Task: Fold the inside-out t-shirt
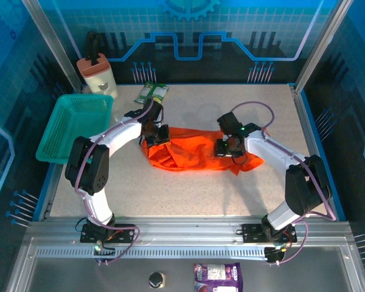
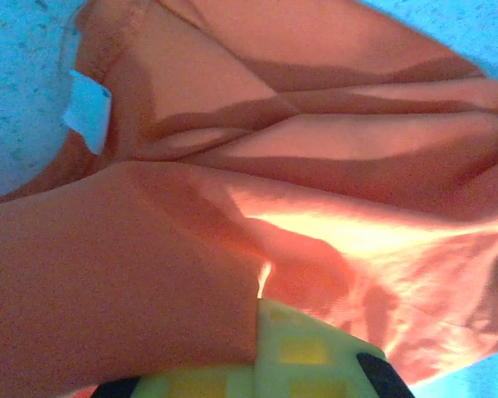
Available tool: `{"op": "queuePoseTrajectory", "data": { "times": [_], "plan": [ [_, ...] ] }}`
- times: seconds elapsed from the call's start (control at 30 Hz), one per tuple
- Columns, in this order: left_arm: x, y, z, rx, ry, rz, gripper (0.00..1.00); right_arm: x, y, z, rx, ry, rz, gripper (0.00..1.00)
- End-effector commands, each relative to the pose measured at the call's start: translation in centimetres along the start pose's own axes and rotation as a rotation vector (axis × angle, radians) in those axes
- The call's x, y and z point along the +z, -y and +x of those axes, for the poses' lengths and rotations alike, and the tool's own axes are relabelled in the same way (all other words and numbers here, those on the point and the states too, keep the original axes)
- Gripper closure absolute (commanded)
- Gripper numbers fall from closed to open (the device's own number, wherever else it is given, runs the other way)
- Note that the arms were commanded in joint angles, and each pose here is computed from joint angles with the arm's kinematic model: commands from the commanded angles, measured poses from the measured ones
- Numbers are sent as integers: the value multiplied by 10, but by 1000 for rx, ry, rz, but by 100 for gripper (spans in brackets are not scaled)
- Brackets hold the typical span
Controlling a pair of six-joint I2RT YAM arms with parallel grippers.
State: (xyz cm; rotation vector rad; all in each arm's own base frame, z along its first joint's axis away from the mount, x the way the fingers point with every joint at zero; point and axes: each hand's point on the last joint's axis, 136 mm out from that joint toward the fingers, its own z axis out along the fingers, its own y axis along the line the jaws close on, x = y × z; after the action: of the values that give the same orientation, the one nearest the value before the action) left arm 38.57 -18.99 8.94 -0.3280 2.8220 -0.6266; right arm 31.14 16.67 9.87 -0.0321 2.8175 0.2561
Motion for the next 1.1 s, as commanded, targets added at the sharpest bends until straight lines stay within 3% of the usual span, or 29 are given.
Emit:
{"op": "queuePoseTrajectory", "data": {
  "times": [0.0, 0.17, 0.4, 0.43, 0.53, 0.63, 0.73, 0.77, 0.83, 0.87, 1.07],
  "plan": [
    [-15, 32, -9, -2, 14, 110, 96, -12, -81, -17, -130, 66, -300, 45],
    [-16, 42, -11, -11, 0, 153, 95, -5, -155, -36, -243, 110, -506, 34],
    [-34, 49, -11, -9, 21, 180, 95, 32, -196, -43, -285, 45, -573, 37],
    [-37, 49, -10, -6, 26, 176, 96, 38, -196, -43, -282, 37, -562, 46],
    [-49, 43, -11, 1, 58, 152, 97, 47, -184, -43, -256, 18, -487, 84],
    [-63, 35, -16, 3, 98, 131, 98, 37, -177, -43, -251, 35, -481, 100],
    [-75, 28, -23, -4, 131, 124, 100, 22, -166, -43, -250, 63, -463, 100],
    [-78, 26, -25, -4, 137, 122, 100, 15, -166, -42, -257, 71, -478, 96],
    [-85, 18, -31, -10, 152, 110, 100, 1, -158, -38, -266, 78, -478, 57],
    [-89, 14, -34, -12, 160, 100, 100, -4, -146, -38, -255, 83, -438, 52],
    [-106, -5, -47, -24, 202, 64, 100, -5, -16, -26, -43, 44, -123, 51]
  ]
}}
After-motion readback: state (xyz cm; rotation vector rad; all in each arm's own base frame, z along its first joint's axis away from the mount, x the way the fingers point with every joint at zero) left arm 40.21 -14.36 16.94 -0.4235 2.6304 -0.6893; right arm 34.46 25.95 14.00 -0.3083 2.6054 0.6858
